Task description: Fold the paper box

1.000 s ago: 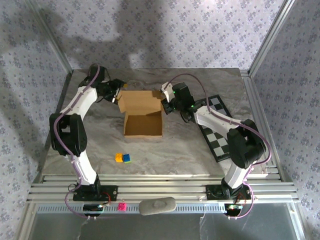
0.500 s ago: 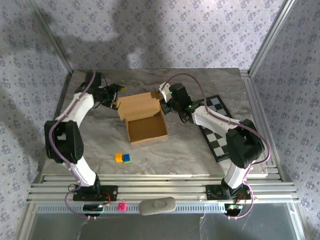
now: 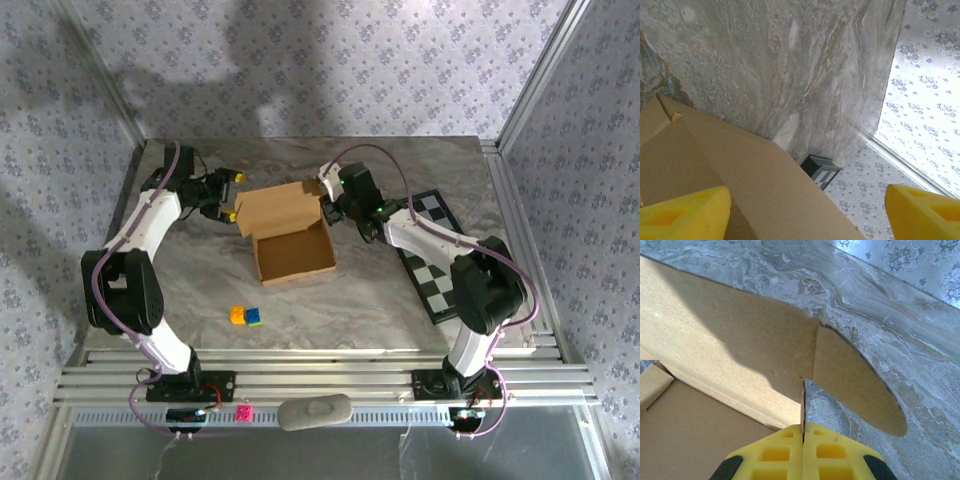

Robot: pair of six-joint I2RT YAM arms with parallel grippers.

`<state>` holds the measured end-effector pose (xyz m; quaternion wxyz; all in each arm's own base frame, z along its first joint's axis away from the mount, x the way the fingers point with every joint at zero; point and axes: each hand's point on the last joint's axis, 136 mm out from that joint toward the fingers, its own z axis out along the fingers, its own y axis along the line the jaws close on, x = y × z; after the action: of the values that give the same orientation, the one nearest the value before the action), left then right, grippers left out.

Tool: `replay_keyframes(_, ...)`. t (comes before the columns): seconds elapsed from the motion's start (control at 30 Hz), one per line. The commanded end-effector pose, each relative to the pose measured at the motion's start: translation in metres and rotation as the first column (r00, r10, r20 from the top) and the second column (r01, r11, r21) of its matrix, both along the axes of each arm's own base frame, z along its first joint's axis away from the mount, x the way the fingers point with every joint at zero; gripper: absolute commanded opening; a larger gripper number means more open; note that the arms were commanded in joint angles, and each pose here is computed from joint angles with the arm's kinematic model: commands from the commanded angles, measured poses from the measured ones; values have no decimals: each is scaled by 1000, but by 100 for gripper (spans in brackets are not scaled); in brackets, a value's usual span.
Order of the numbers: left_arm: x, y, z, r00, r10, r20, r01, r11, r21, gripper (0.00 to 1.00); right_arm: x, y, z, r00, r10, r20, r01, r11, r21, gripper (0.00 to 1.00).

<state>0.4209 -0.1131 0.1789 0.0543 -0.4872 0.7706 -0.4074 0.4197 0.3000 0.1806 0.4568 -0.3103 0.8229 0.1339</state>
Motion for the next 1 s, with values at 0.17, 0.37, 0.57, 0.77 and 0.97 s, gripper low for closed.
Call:
replay_keyframes(0.17,-10,-19,3,997,42,-63,-50,991,-124,81,8,2,5,1000,-20,5,20,1000,9,0)
replay_keyframes(0.37,-6,-25,0,994,80,-68,-90,983,-161,80,4,6,8,1000,-11,0,11,1000,21,0)
replay_keyframes(0.57,-1,-40,-2,994,84,-76,-98,974,-204,75,-2,8,7,1000,-5,-9,6,1000,29,0)
replay_keyframes(0.77,-8,-45,-4,988,114,-107,-136,965,-223,70,-5,10,6,1000,0,-14,0,999,34,0)
replay_keyframes(0.97,-22,-41,-5,966,185,-180,-224,947,-229,71,-8,12,3,1000,-3,-18,4,999,34,0)
